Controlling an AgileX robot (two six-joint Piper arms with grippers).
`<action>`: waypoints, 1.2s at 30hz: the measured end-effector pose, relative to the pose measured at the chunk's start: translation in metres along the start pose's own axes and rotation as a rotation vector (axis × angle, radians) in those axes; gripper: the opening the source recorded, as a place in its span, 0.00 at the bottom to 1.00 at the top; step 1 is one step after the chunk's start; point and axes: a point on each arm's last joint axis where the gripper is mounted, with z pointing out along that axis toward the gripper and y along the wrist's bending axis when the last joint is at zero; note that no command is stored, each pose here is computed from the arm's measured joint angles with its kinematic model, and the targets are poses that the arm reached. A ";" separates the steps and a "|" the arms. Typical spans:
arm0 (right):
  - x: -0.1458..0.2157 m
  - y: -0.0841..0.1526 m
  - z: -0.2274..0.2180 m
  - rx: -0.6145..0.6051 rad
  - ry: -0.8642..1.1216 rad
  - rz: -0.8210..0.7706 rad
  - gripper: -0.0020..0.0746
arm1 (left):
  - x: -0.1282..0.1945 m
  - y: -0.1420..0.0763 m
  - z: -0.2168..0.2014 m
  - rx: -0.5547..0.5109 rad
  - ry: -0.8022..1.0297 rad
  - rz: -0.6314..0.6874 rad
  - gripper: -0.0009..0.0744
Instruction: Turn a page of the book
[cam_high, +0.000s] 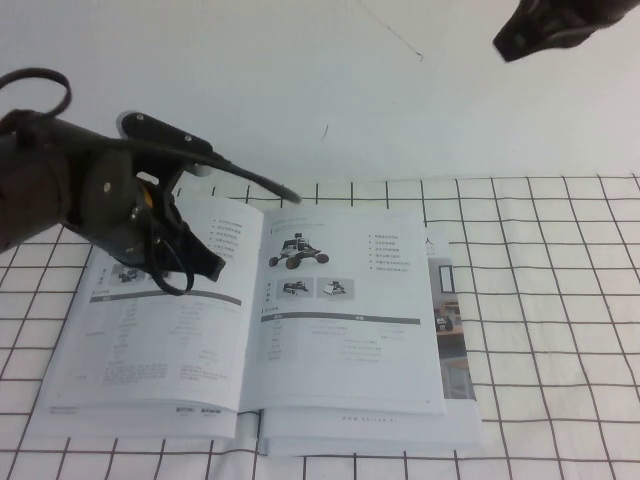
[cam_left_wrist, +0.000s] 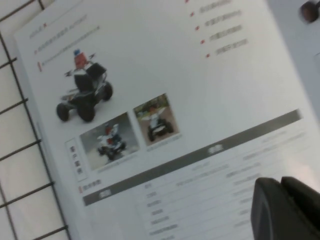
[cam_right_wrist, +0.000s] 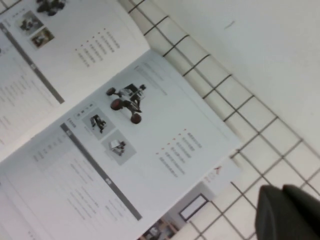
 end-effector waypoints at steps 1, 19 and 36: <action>0.000 0.002 -0.014 0.034 -0.014 -0.006 0.03 | -0.001 -0.001 -0.009 0.028 -0.026 -0.019 0.01; 0.086 0.119 -0.253 0.330 -0.368 -0.104 0.03 | 0.046 -0.020 -0.214 0.403 -0.390 0.034 0.01; 0.268 0.176 -0.161 0.298 -0.424 -0.020 0.03 | 0.168 -0.024 -0.307 0.378 -0.620 0.033 0.01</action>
